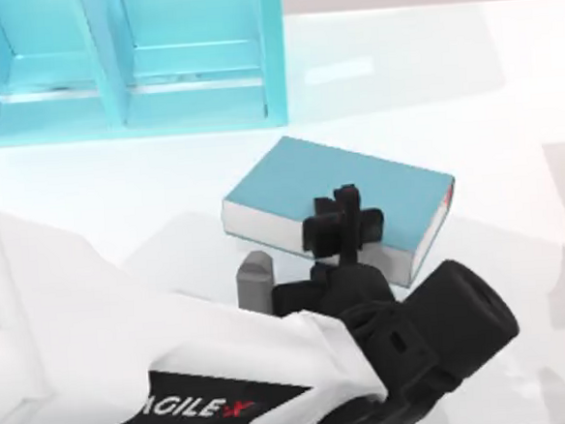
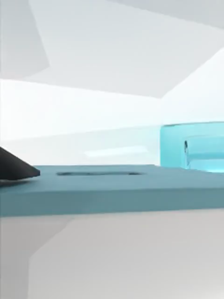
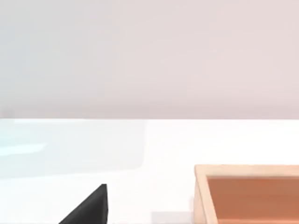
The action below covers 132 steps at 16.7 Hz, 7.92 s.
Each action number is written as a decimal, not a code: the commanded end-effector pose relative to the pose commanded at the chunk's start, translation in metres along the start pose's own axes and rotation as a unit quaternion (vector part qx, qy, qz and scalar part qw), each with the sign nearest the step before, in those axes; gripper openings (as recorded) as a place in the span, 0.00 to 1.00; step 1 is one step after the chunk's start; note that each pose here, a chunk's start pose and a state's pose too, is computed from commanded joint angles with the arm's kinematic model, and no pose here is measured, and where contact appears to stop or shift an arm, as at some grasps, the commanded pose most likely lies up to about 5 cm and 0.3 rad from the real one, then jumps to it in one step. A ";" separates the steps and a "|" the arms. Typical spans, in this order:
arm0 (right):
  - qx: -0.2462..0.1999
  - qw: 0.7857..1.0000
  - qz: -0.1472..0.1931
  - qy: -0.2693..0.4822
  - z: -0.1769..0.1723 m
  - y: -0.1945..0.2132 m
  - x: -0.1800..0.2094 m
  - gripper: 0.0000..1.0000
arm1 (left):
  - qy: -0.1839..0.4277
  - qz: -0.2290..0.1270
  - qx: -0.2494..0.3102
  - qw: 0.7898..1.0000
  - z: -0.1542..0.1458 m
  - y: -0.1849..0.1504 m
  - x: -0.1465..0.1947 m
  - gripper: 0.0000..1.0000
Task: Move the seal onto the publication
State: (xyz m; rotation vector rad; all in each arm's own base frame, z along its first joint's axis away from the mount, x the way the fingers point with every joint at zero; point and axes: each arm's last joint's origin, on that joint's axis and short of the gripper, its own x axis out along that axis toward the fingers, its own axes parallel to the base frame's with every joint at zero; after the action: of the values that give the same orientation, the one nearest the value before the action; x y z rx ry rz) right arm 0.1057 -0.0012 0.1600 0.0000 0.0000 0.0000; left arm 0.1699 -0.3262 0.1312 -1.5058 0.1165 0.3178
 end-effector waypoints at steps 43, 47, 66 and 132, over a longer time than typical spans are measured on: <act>0.000 1.000 0.000 0.000 0.000 0.000 0.000 1.00 | 0.005 -0.009 -0.014 1.000 -0.006 0.034 -0.005 1.00; 0.000 1.000 0.000 0.000 0.000 0.000 0.000 1.00 | 0.005 -0.009 -0.014 1.000 -0.006 0.034 -0.005 1.00; 0.000 1.000 0.000 0.000 0.000 0.000 0.000 1.00 | 0.005 0.013 -0.011 1.000 0.004 0.075 -0.120 1.00; -0.043 0.987 -0.045 0.148 0.062 -0.011 0.015 1.00 | -0.053 -0.144 0.680 0.717 0.332 0.001 -0.025 1.00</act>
State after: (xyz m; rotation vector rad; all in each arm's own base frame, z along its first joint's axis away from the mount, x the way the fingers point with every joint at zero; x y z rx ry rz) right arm 0.1210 -0.0125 0.2219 -0.0870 0.2968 -0.0909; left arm 0.1057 -0.0012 0.1600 0.0000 0.0000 0.0000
